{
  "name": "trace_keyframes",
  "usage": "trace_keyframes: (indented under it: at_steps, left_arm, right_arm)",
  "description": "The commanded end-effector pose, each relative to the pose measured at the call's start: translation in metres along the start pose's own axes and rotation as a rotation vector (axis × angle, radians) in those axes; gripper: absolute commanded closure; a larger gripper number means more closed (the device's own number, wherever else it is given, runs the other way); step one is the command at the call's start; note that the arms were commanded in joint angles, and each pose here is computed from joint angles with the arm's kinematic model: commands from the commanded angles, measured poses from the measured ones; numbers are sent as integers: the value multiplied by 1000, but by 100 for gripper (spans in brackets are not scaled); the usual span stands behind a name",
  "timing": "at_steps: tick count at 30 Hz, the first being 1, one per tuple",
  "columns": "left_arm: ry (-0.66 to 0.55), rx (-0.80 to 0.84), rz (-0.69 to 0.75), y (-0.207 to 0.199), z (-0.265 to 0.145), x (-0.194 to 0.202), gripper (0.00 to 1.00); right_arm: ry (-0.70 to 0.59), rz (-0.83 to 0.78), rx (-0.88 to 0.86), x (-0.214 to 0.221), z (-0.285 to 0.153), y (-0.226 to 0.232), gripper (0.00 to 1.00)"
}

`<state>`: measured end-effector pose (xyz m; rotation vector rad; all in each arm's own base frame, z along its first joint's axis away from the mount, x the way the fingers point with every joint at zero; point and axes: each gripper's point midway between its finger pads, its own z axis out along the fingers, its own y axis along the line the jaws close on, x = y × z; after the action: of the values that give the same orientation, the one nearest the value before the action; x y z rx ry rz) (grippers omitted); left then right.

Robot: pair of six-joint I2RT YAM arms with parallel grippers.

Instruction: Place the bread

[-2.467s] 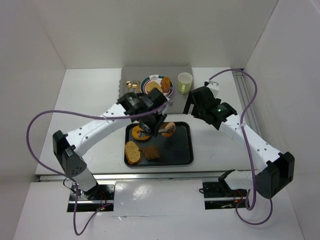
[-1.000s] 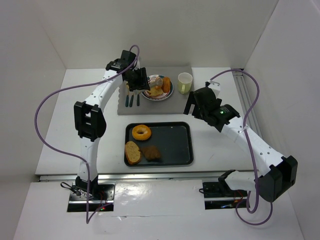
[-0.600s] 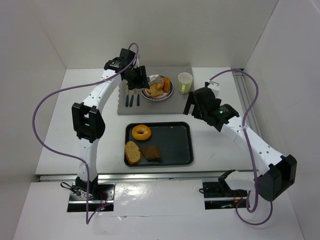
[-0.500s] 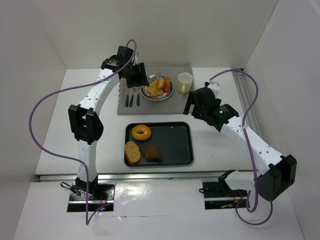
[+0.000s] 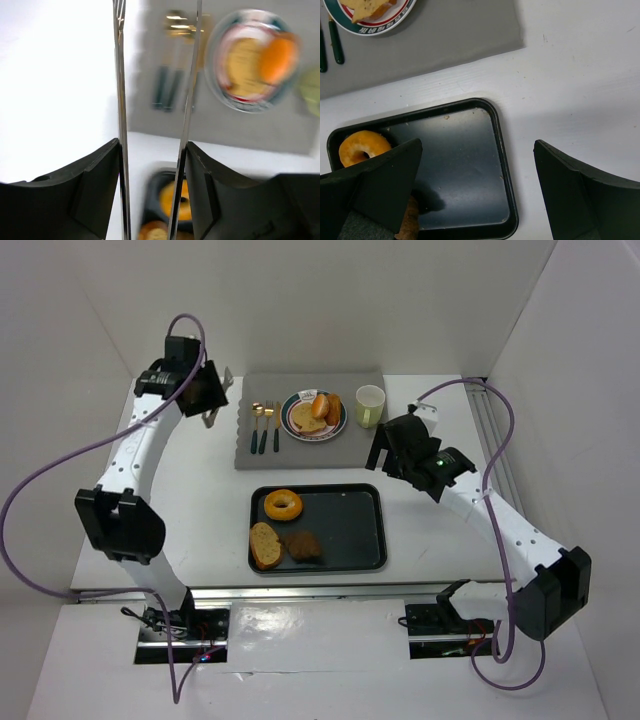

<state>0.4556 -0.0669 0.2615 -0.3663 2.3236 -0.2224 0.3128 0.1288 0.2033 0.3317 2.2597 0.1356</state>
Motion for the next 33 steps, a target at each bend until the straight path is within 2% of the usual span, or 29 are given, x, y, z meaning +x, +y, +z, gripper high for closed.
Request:
trace_keyframes:
  at_steps: [1,3,5,10,12,16,19,23,27,29,33]
  left_arm:
    - [-163,-248,9,62,7,-11,36]
    - [-134,-281,10,83,24,9,36]
    - [-128,-304,-17,96,32,10,36]
    - [-13,-349,-76,131,64,38,36]
    - [77,-348,-88,135,75,60,27]
    - [131,-335,-106,139,74,69,6]
    - [127,-332,-97,137,63,63,0]
    - [33,-285,-92,120,24,25,0]
    - [20,-212,-59,91,-16,19,0]
    - [26,-123,27,60,-33,35,0]
    - [46,36,83,21,-52,76,2]
  right_arm:
    - [-17,22,-8,-8,0,4,0]
    - [-10,22,-16,-6,3,7,0]
    - [-10,22,-16,-8,4,8,0]
    - [-18,26,-22,-10,1,8,0]
    - [-18,26,-22,-10,1,8,0]
    - [-23,26,-15,-11,1,7,0]
    - [-18,26,-22,-10,1,8,0]
    - [-17,16,-21,-11,2,10,0]
    - [-24,19,-26,-13,2,11,0]
    - [-22,15,-12,-12,6,9,0]
    - [-17,19,5,-12,6,8,0]
